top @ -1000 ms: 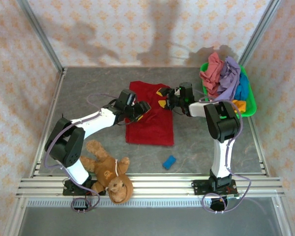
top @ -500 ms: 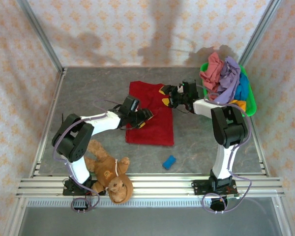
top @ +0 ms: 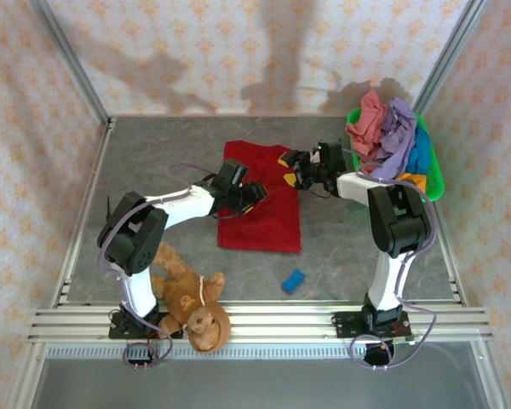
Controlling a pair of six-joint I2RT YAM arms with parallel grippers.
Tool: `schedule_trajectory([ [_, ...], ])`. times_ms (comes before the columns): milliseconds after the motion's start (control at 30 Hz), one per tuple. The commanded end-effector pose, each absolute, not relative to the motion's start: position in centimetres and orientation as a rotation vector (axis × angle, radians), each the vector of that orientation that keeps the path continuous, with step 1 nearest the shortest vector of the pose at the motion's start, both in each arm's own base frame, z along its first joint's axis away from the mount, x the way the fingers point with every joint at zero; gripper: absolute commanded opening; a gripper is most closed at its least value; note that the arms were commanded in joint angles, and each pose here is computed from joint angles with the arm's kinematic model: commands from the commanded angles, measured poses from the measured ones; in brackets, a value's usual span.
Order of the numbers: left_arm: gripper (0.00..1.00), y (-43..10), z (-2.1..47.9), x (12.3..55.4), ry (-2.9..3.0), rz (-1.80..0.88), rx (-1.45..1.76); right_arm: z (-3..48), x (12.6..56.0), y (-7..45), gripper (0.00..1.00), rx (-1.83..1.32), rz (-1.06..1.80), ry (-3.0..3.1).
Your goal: Fold and stack the t-shirts
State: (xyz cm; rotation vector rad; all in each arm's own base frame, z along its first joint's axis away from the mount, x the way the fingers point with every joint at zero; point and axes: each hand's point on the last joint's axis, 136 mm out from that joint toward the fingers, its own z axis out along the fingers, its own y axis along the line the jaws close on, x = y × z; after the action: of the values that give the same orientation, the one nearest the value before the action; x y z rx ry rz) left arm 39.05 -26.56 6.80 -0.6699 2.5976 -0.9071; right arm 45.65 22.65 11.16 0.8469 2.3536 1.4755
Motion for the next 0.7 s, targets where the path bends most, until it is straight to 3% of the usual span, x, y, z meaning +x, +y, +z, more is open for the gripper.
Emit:
schedule_trajectory([
  [0, 0.6, -24.7, 6.5, 40.5, 2.632, -0.711, -0.597, 12.6, 45.5, 21.9, 0.61, 0.815, 1.473, 2.326],
  [233, 0.6, -21.8, 8.1, 45.3, 2.67, -0.451, -0.447, 12.8, 44.7, 21.0, 0.61, 0.801, 1.434, 2.347],
  [400, 0.6, -20.9, 12.4, 47.6, 2.589, -0.517, -0.438, 12.5, 43.3, 20.6, 0.62, 0.816, 1.388, 2.394],
  [667, 0.62, -19.7, 14.0, 42.5, 2.632, -0.674, -0.49, 11.6, 38.9, 24.8, 0.62, 0.696, 1.337, 2.553],
])
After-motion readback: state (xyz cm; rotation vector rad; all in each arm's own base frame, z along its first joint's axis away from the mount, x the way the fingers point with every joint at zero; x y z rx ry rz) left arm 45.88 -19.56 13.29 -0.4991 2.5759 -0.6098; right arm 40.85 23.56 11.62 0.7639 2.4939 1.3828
